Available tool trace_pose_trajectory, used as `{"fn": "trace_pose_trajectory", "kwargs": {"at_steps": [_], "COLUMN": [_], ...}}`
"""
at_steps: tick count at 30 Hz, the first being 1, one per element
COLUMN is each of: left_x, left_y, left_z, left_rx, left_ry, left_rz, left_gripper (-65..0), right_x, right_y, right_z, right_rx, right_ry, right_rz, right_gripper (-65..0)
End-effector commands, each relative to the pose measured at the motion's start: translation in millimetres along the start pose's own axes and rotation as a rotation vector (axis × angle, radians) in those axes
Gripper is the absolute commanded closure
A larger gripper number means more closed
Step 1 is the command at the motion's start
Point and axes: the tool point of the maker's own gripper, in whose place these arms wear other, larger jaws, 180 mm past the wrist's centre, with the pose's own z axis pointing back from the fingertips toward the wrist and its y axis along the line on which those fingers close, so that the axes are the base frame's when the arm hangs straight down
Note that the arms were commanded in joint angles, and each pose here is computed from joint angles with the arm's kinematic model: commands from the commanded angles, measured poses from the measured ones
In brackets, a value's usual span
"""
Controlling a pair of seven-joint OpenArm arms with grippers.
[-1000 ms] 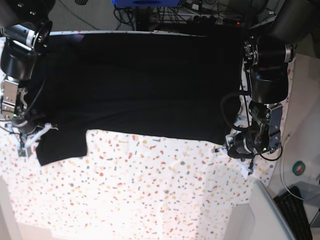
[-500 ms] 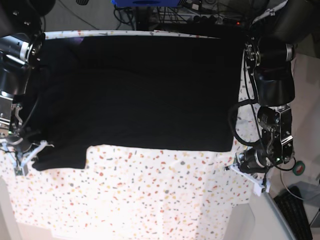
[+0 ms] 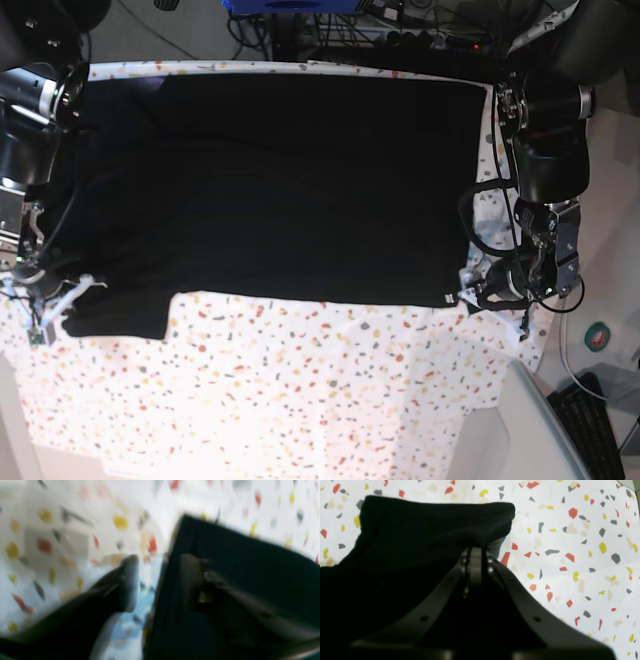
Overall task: Layout the t-shirt on the table in an organized manner, then fold the t-shirt properly
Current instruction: 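Grasp the hem corners with both grippers and lift them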
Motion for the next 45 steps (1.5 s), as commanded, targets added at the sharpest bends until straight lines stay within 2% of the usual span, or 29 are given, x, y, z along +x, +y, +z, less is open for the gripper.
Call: {"fn": "trace_pose_trajectory", "kwargs": {"at_steps": [1, 3, 4, 8, 12, 15, 17, 21, 26, 30, 37, 40, 45], "left_x": [27, 22, 19, 21, 6, -1, -7, -10, -10, -9, 13, 35, 43], "left_y": [-6, -5, -5, -6, -25, -26, -30, -35, -36, -35, -37, -45, -52], "left_z": [5, 0, -1, -5, -22, -30, -32, -34, -34, -33, -28, -19, -7], "left_rx": [-0.019, -0.018, -0.019, -0.019, -0.029, -0.024, -0.030, -0.038, -0.040, -0.039, -0.042, -0.055, -0.067], "left_ry": [-0.072, -0.067, -0.061, -0.094, -0.027, -0.015, -0.003, 0.002, 0.003, -0.002, -0.042, -0.105, -0.113], "left_rz": [0.009, 0.018, 0.020, 0.024, -0.037, -0.044, -0.046, -0.049, -0.051, -0.042, -0.045, -0.067, -0.102], "left_gripper": [-43.4, -55.8, -57.8, -57.6, -57.6, -56.9, -50.8, -32.1, -16.3, 0.0, 0.0, 0.0, 0.0], "right_x": [21, 18, 17, 6, 6, 7, 6, 6, 6, 6, 6, 9, 12], "right_y": [-11, -11, -11, -11, -11, -11, -11, -12, -12, -12, -12, -12, -14], "right_z": [3, 4, 4, 5, 5, 5, 5, 5, 5, 5, 5, 5, 5], "right_rx": [-0.019, -0.020, -0.020, -0.019, -0.018, -0.019, -0.019, -0.020, -0.020, -0.020, -0.020, -0.020, -0.023], "right_ry": [-0.056, -0.053, -0.051, -0.035, -0.036, -0.037, -0.035, -0.035, -0.035, -0.035, -0.035, -0.040, -0.048], "right_rz": [0.005, 0.007, 0.007, 0.006, 0.005, 0.006, 0.006, 0.007, 0.007, 0.007, 0.007, 0.007, 0.007], "right_gripper": [0.0, 0.0, 0.0, 0.0, 0.0, 0.0, 0.0, 0.0, 0.0, 0.0, 0.0, 0.0, 0.0]}}
